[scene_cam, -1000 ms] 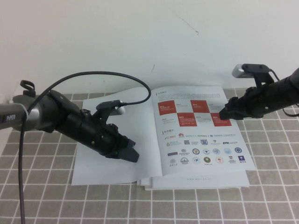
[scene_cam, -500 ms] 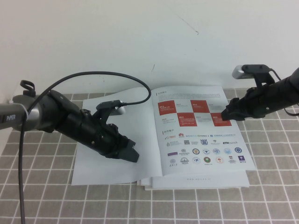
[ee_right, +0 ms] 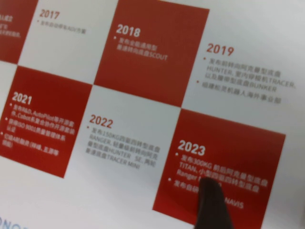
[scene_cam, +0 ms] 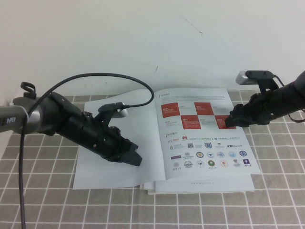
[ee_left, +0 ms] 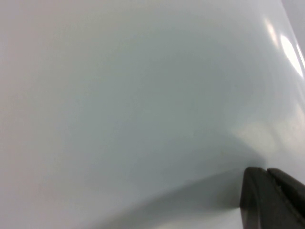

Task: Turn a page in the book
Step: Open the closed book

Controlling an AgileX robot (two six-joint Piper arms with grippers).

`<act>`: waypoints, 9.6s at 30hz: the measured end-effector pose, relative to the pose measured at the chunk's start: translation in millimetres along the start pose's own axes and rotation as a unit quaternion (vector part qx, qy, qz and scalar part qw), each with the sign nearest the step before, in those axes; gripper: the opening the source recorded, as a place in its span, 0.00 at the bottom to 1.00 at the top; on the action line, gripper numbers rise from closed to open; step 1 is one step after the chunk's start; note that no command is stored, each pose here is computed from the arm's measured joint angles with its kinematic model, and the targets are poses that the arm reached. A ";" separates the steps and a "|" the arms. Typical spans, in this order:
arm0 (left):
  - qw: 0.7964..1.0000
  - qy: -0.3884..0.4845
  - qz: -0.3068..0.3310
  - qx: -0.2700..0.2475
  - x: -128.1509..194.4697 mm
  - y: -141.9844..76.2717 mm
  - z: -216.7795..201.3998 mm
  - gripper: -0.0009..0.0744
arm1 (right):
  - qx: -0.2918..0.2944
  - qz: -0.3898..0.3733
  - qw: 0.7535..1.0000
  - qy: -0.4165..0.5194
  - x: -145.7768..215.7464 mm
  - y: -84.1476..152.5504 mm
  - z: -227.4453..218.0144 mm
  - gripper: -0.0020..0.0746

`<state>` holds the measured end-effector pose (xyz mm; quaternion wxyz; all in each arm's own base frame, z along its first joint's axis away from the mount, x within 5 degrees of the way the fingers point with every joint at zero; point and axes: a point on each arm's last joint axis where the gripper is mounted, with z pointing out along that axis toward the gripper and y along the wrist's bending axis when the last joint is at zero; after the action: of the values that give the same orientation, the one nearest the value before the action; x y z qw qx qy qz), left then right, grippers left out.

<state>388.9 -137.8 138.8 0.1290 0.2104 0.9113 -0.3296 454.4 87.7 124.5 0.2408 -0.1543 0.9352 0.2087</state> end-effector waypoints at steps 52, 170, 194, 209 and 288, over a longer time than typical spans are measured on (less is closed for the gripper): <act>1.000 0.005 0.003 -0.003 0.9 0.6 0.0 0.01 | -0.079 0.018 0.997 0.013 -4.5 0.0 -31.8 0.57; 1.000 0.007 -0.014 0.004 3.1 7.7 5.9 0.01 | -0.060 0.009 0.998 0.024 2.5 -3.3 -12.7 0.55; 1.000 0.007 -0.015 0.004 3.1 7.7 5.9 0.01 | -0.053 0.019 0.998 0.021 4.5 -7.6 -5.4 0.52; 1.000 0.007 -0.015 0.004 3.0 8.0 6.2 0.01 | -0.065 0.018 0.998 0.006 2.0 -6.1 -6.3 0.52; 0.995 -0.097 -0.017 0.017 -22.5 -22.4 -33.1 0.01 | -0.190 -0.160 0.968 0.045 4.1 164.5 9.8 0.48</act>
<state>395.0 -138.5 184.3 0.2081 0.1639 0.8922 -0.3659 390.7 233.7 166.6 0.1947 -0.3538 0.8515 0.3345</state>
